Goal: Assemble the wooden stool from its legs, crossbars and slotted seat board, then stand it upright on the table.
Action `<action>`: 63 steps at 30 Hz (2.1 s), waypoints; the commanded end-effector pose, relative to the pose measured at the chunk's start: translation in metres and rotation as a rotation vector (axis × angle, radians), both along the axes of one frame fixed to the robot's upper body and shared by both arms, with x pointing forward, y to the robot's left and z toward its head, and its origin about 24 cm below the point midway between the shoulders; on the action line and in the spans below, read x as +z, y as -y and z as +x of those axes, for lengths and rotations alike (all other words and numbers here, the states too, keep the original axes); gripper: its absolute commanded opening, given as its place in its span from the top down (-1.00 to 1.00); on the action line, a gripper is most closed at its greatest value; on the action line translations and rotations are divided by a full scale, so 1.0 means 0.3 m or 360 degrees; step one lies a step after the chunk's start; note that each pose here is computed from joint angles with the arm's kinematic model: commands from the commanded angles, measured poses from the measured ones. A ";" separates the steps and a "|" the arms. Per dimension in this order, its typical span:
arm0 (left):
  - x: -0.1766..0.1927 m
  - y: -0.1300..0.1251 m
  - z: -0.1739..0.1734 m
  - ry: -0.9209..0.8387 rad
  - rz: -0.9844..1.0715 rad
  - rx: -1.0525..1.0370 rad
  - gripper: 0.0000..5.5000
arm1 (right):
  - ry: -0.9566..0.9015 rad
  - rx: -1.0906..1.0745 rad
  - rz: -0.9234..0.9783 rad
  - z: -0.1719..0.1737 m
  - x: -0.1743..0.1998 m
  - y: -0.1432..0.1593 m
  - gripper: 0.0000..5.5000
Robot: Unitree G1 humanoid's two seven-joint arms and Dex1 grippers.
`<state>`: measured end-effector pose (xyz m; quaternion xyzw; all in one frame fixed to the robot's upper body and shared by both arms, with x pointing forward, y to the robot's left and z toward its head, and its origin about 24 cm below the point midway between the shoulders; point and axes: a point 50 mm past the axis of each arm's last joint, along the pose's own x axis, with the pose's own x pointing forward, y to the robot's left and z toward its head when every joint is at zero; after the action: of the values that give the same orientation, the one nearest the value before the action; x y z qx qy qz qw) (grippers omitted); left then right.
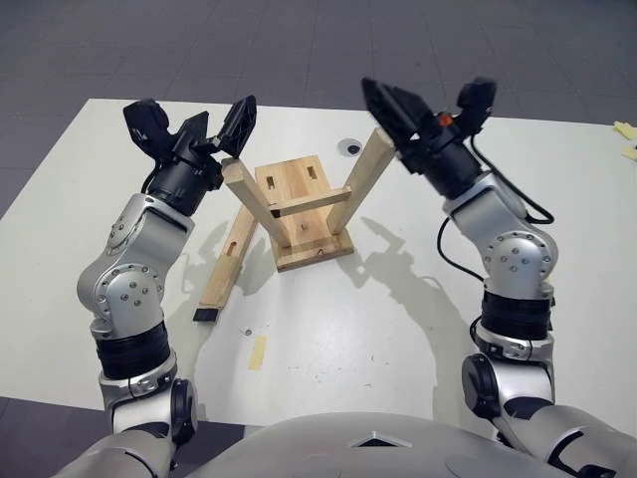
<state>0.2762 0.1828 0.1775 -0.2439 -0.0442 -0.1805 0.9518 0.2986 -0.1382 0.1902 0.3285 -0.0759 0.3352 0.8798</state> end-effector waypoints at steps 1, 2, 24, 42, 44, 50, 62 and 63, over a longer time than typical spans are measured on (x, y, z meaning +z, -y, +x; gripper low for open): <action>0.000 -0.026 0.018 -0.0037 0.0037 0.0039 -0.96 | 0.0015 -0.0059 0.0058 -0.012 0.027 0.039 -0.94; 0.002 -0.034 0.020 -0.0037 0.0035 0.0053 -0.96 | 0.0011 -0.0087 0.0073 -0.016 0.028 0.054 -0.94; 0.100 0.326 -0.109 0.0387 0.0867 -0.0807 -0.96 | 0.0204 -0.0254 -0.0021 -0.083 0.137 0.194 -0.94; 0.083 0.087 -0.043 0.0229 0.0960 -0.0358 -0.96 | 0.0023 0.0740 -0.0974 -0.319 -0.044 0.132 -0.94; 0.076 0.091 -0.036 0.0220 0.0953 -0.0336 -0.96 | 0.0012 0.0592 -0.1138 -0.287 -0.091 0.126 -0.94; 0.054 0.084 -0.028 0.0176 0.0935 -0.0292 -0.96 | 0.0193 0.0033 -0.1724 -0.155 -0.118 0.223 -0.94; 0.017 0.101 -0.040 0.0132 0.0907 -0.0307 -0.96 | 0.0296 -0.0650 -0.1319 -0.034 -0.061 0.282 -0.94; 0.019 0.090 -0.037 0.0129 0.0909 -0.0281 -0.96 | 0.0265 -0.0683 -0.1266 -0.036 -0.060 0.306 -0.94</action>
<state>0.2636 0.1458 0.1819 0.0298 -0.0066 -0.3035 0.9524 0.2896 -0.2135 0.1753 -0.1184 -0.0888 0.2004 0.9685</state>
